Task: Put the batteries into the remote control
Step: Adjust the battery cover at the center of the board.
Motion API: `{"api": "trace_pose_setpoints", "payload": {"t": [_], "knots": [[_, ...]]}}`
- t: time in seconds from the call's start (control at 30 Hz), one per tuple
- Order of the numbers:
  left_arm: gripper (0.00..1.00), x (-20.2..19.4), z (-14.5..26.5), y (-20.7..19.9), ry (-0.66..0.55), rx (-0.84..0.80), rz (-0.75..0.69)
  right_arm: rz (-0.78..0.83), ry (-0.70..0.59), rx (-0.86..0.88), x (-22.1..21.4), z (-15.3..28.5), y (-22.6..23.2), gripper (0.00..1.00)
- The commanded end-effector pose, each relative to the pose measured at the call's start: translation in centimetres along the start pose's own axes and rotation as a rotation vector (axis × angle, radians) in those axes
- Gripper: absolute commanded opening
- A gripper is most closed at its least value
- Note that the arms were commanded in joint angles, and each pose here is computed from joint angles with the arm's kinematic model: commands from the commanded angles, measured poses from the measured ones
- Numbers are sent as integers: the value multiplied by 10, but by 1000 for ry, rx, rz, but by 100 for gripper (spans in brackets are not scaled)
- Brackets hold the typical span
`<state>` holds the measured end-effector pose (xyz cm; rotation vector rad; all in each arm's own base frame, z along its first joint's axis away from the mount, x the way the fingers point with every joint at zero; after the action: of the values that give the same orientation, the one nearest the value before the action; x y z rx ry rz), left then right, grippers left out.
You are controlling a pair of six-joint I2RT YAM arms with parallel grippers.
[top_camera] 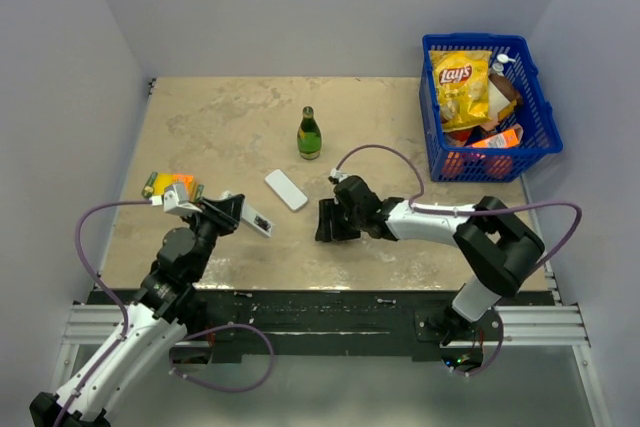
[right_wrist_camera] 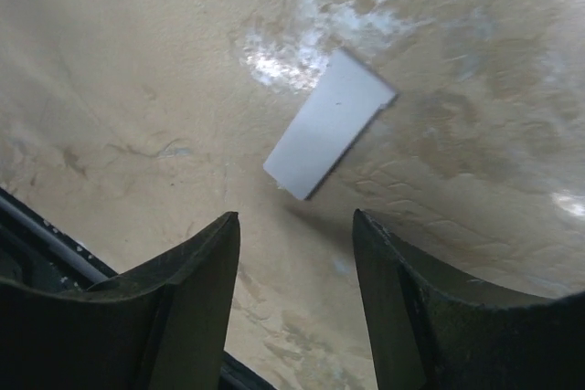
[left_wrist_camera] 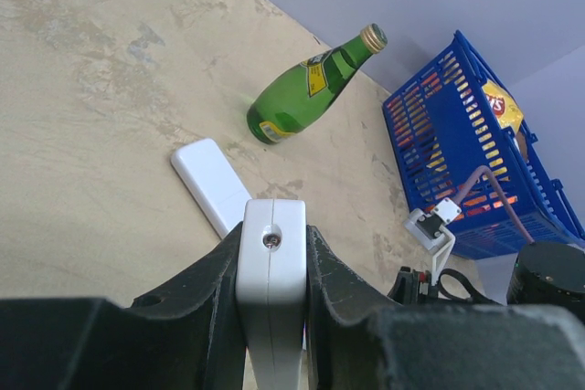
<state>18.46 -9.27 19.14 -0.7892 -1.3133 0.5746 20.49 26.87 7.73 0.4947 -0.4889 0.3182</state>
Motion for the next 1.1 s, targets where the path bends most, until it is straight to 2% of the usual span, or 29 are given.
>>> {"api": "trace_pose_setpoints", "payload": {"t": [0.0, 0.23, 0.43, 0.6, 0.67, 0.83, 1.07], "knots": [[0, 10, 0, -9, -55, -37, 34, 24, 19, 60, 1, -15, 20, 58], [0, 15, 3, -9, -72, -33, 29, 49, -11, 100, 8, -35, 35, 58], [0, 14, 2, -7, -73, -19, 23, 133, -67, 177, 37, -43, 67, 59], [0, 12, 3, -1, -84, -13, 14, 388, -53, 165, 57, -23, 70, 63], [0, 10, 2, 2, -95, -27, 9, 523, -82, 159, 70, -10, 68, 69], [0, 0, -2, 15, -139, -70, 48, 716, -11, 110, 85, 7, 40, 80], [0, 1, -4, 29, -212, -33, 24, 940, 95, 105, 93, -2, 14, 80]]}}
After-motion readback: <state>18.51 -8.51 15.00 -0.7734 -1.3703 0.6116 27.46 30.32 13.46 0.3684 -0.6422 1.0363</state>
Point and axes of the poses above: each gripper's point midway between its finger pads, its own z axis back along the fingers, its own y axis along the line the jaws close on, x = y × z, the point moved 6 cm from there along z, back along the fingers, and after that the axes turned 8 degrees about z, right-handed, at the moved point
